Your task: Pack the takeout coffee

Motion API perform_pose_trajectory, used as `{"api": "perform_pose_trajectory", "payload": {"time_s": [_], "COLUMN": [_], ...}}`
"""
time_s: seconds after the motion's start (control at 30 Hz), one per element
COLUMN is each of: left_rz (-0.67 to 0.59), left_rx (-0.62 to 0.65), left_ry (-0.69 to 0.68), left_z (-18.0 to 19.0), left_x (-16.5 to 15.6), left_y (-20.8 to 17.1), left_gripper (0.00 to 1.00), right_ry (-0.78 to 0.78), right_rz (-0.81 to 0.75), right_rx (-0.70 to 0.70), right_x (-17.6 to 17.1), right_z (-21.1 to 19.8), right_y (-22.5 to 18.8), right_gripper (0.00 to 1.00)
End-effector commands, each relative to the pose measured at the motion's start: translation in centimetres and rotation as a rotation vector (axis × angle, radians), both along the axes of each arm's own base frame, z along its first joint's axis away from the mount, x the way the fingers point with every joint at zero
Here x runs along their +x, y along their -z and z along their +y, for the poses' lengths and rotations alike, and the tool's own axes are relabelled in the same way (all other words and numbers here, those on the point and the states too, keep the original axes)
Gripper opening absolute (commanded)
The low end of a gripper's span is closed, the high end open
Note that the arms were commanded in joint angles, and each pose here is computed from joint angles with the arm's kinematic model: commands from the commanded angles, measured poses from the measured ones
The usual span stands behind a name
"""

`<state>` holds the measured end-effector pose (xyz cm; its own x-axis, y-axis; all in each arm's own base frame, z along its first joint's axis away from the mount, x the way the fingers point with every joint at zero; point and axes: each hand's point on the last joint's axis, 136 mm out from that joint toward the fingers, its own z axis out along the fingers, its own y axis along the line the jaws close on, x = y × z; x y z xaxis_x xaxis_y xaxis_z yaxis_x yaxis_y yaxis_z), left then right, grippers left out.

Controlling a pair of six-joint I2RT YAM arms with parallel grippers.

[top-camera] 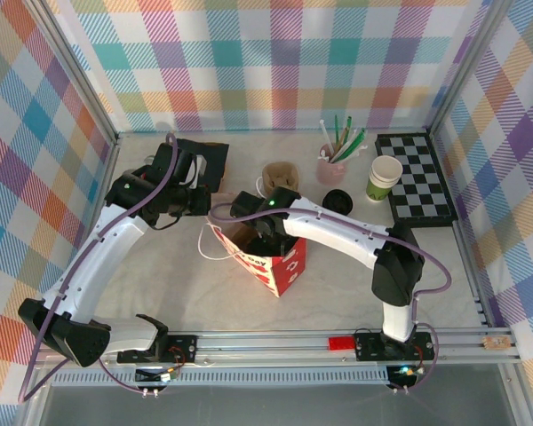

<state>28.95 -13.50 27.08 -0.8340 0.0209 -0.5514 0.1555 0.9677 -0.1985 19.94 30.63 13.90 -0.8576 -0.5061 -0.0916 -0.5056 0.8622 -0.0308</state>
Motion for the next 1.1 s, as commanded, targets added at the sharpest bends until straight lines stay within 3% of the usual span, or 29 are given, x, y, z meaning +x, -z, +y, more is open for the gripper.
{"api": "perform_pose_trajectory", "payload": {"time_s": [0.0,0.53,1.07], "left_rz": [-0.027,-0.028,-0.039], "left_rx": [0.004,0.003,-0.056], "left_ry": [-0.027,-0.029,-0.008], "left_z": [0.6,0.7,-0.2], "left_x": [0.4,0.4,0.0], "left_y": [-1.0,-1.0,-2.3], "left_gripper": [0.13,0.13,0.21], "right_ry": [0.008,0.007,-0.002], "right_rz": [-0.01,-0.012,-0.008], "right_rx": [0.013,0.019,0.05], "right_x": [-0.5,-0.6,-0.1], "right_z": [-0.5,-0.6,0.6], "right_y": [-1.9,-2.7,-2.5], "right_gripper": [0.43,0.43,0.43]}}
